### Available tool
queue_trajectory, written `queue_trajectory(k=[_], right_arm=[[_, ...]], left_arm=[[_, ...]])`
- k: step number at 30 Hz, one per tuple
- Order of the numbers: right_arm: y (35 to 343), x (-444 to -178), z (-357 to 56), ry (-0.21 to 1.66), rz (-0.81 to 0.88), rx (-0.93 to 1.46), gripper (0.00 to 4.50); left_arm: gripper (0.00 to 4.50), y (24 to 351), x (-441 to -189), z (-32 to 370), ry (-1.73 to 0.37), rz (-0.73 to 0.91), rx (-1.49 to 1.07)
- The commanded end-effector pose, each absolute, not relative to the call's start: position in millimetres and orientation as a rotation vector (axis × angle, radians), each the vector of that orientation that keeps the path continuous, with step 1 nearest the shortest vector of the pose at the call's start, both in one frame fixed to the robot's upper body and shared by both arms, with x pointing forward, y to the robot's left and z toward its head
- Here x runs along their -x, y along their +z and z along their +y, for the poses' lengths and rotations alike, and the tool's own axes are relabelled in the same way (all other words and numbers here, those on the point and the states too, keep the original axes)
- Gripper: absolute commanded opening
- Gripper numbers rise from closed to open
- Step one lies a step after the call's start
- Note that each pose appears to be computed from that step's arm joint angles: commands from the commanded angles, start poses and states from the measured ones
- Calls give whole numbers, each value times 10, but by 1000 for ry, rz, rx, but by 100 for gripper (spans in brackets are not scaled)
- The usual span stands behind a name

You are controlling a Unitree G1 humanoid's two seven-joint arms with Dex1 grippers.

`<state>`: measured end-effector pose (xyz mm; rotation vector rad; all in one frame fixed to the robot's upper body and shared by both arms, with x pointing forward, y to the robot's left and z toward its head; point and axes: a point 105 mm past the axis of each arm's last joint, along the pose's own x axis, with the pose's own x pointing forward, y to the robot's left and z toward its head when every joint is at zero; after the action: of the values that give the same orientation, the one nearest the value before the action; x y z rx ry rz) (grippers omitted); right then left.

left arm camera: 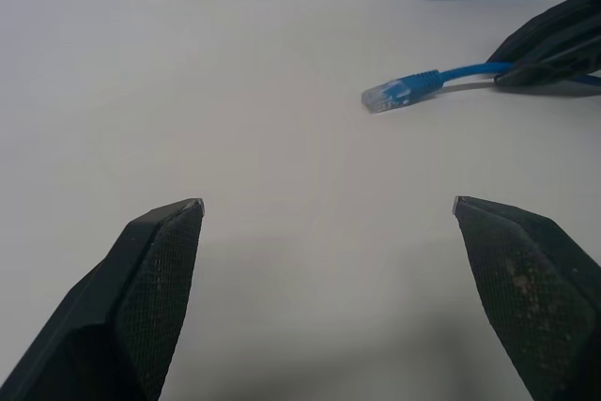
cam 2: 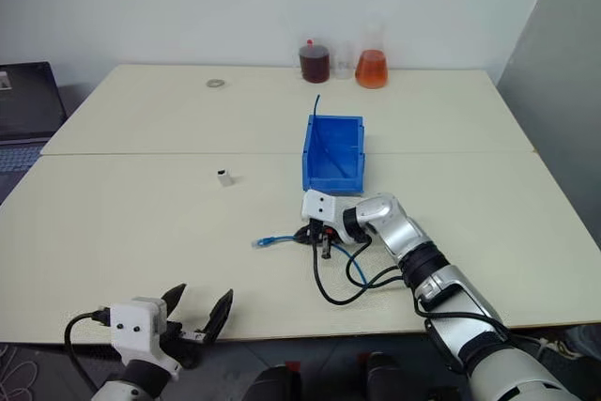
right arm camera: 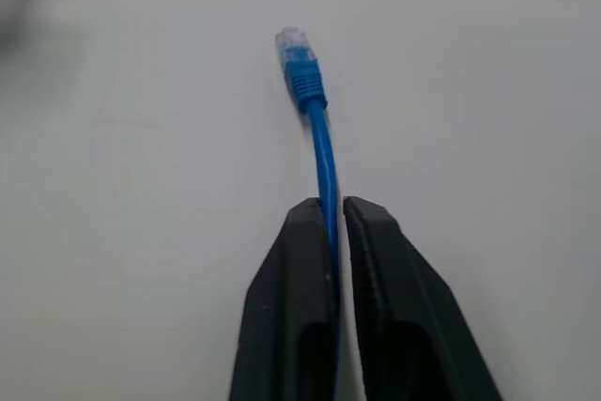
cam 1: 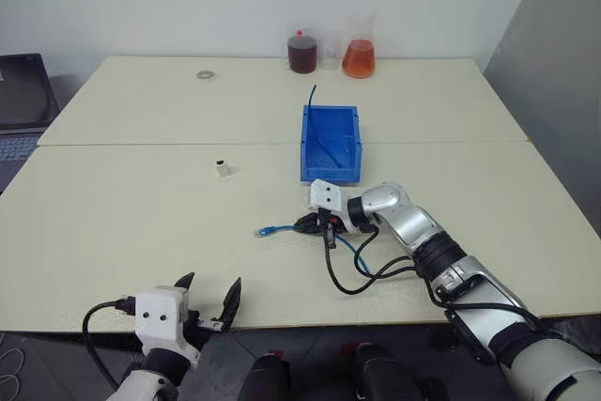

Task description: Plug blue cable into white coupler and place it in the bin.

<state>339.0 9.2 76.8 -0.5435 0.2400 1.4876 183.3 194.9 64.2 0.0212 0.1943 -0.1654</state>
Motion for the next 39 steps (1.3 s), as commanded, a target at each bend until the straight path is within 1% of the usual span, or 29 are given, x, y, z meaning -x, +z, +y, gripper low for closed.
queue_trajectory(k=[1, 2, 3, 4, 7, 8, 9, 10, 12, 16, 18, 20, 23, 26, 29, 34, 38, 39], right_arm=[[786, -3330, 101, 1515, 225, 548, 135], [791, -3342, 84, 1501, 223, 544, 155], [803, -3350, 60, 1491, 225, 534, 190], [813, -3352, 37, 1486, 227, 528, 206], [879, -3369, -79, 1447, 224, 506, 278], [963, -3388, -155, 1409, 209, 475, 310], [1042, -3389, -227, 1382, 203, 441, 315], [1118, -3358, -288, 1376, 198, 407, 354], [1280, -3251, -428, 1378, 211, 325, 396], [1557, -3029, -649, 1386, 247, 175, 396], [1648, -2891, -758, 1403, 294, 100, 396], [1641, -2849, -829, 1378, 331, 83, 396], [1553, -2882, -925, 1311, 368, 102, 396], [1558, -2903, -960, 1266, 370, 78, 396], [1554, -2869, -962, 1244, 372, 56, 396], [1534, -2826, -993, 1215, 382, 45, 396], [1511, -2826, -1019, 1191, 387, 45, 396], [1510, -2826, -1020, 1189, 387, 46, 399]], left_arm=[[450, 699, -1872, 1912, -202, 169, -37], [450, 699, -1885, 1914, -212, 170, -36], [450, 696, -1909, 1921, -225, 172, -43], [450, 692, -1931, 1927, -234, 174, -48], [450, 706, -2047, 1966, -284, 180, -93], [450, 743, -2133, 2009, -321, 180, -115], [450, 792, -2211, 2046, -359, 176, -140], [450, 837, -2276, 2076, -399, 176, -163], [450, 914, -2399, 2142, -493, 186, -207], [450, 947, -2569, 2199, -704, 244, -252], [450, 893, -2665, 2198, -831, 298, -291], [450, 814, -2742, 2208, -918, 342, -332], [450, 733, -2835, 2164, -1051, 375, -386], [450, 692, -2957, 2126, -1111, 368, -438], [450, 660, -3069, 2037, -1155, 348, -465], [450, 609, -3195, 1922, -1194, 320, -498], [450, 593, -3209, 1834, -1250, 312, -493], [432, 590, -3205, 1834, -1258, 313, -490]])
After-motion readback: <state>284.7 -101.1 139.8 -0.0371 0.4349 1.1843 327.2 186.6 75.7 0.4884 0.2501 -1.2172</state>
